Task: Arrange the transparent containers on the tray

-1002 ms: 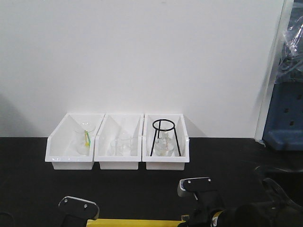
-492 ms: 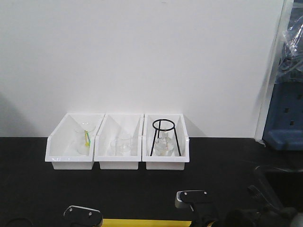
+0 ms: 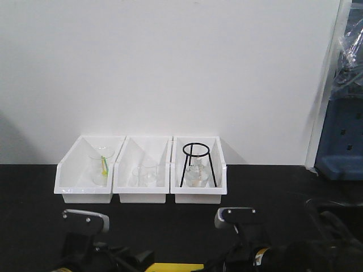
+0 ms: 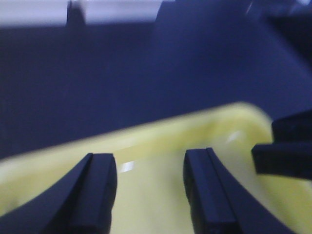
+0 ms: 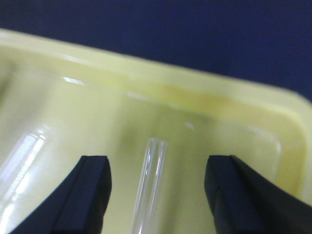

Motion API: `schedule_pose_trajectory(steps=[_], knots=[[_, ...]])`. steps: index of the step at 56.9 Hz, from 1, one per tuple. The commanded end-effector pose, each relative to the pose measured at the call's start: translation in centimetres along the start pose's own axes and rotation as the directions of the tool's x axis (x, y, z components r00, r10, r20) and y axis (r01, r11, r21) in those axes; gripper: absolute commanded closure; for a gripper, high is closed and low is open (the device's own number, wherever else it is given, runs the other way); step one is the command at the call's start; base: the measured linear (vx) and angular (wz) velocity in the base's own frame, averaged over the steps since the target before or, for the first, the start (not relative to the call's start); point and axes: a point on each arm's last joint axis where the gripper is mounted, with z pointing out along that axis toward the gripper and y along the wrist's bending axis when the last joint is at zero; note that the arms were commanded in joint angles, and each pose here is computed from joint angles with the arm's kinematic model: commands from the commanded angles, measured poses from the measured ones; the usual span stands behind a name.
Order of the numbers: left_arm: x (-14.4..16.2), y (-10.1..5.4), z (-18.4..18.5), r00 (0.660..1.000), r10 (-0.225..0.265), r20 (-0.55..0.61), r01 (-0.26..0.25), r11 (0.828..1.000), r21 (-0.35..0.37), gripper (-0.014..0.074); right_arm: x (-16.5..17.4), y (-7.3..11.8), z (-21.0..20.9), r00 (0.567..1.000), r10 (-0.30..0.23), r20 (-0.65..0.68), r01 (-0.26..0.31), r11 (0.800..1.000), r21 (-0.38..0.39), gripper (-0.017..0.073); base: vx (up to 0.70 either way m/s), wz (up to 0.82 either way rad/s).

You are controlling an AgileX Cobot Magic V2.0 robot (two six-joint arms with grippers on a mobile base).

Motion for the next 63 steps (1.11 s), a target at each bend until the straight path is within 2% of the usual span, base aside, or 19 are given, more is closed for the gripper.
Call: schedule_pose_trajectory(steps=[1,6,9,15,18,22,28,32,38,45,63], knots=[[-4.2,-1.7,-3.0,0.967,0.003,0.256,-0.027,0.995,0.093,0.0172,-3.3,1.2,-5.4,0.967,-0.079,0.244,0.089,0.996,-0.029,0.0142,0.0,0.0],[-5.8,-2.3,-5.4,0.936,0.057,0.348,-0.099,0.99,0.103,0.0209,-4.1,1.8,-9.8,0.921,-0.132,0.367,0.153,0.988,-0.031,0.0207,0.0,0.0],[-6.7,-2.6,-7.1,0.907,0.107,0.407,-0.158,0.983,0.096,0.0239,-4.4,2.1,-12.8,0.878,-0.169,0.448,0.199,0.98,-0.021,0.0255,0.0,0.0],[-8.3,-3.2,-10.9,0.83,0.195,0.523,-0.266,0.962,0.064,0.0338,-4.0,2.3,-18.7,0.768,-0.269,0.582,0.302,0.952,0.043,0.0368,0.0,0.0],[-8.9,-3.4,-12.8,0.789,0.226,0.571,-0.305,0.951,0.045,0.0392,-3.6,2.3,-20.6,0.726,-0.318,0.61,0.339,0.937,0.084,0.0419,0.0,0.0],[-9.3,-3.6,-15.5,0.744,0.254,0.618,-0.341,0.94,0.025,0.0463,-2.9,2.2,-22.5,0.696,-0.346,0.629,0.359,0.927,0.111,0.0487,0.0,0.0],[-9.1,-3.5,-18.1,0.743,0.276,0.609,-0.362,0.932,0.019,0.0562,-2.3,2.1,-24.1,0.684,-0.337,0.647,0.356,0.928,0.107,0.0573,0.0,0.0],[-8.8,-3.4,-19.5,0.746,0.29,0.599,-0.374,0.927,0.017,0.0603,-2.1,2.1,-24.6,0.677,-0.334,0.656,0.355,0.929,0.106,0.0573,0.0,0.0],[-8.4,-3.2,-21.0,0.752,0.293,0.591,-0.378,0.926,0.022,0.0603,-2.1,2.1,-24.7,0.673,-0.332,0.661,0.354,0.929,0.105,0.0572,0.0,0.0],[-8.4,-3.2,-22.3,0.736,0.286,0.614,-0.379,0.925,0.023,0.0602,-2.1,2.1,-24.7,0.674,-0.332,0.66,0.354,0.929,0.105,0.0572,0.0,0.0],[-8.4,-3.2,-22.3,0.731,0.282,0.622,-0.377,0.926,0.023,0.0601,-2.0,2.1,-24.7,0.679,-0.333,0.655,0.355,0.929,0.105,0.0572,0.0,0.0]])
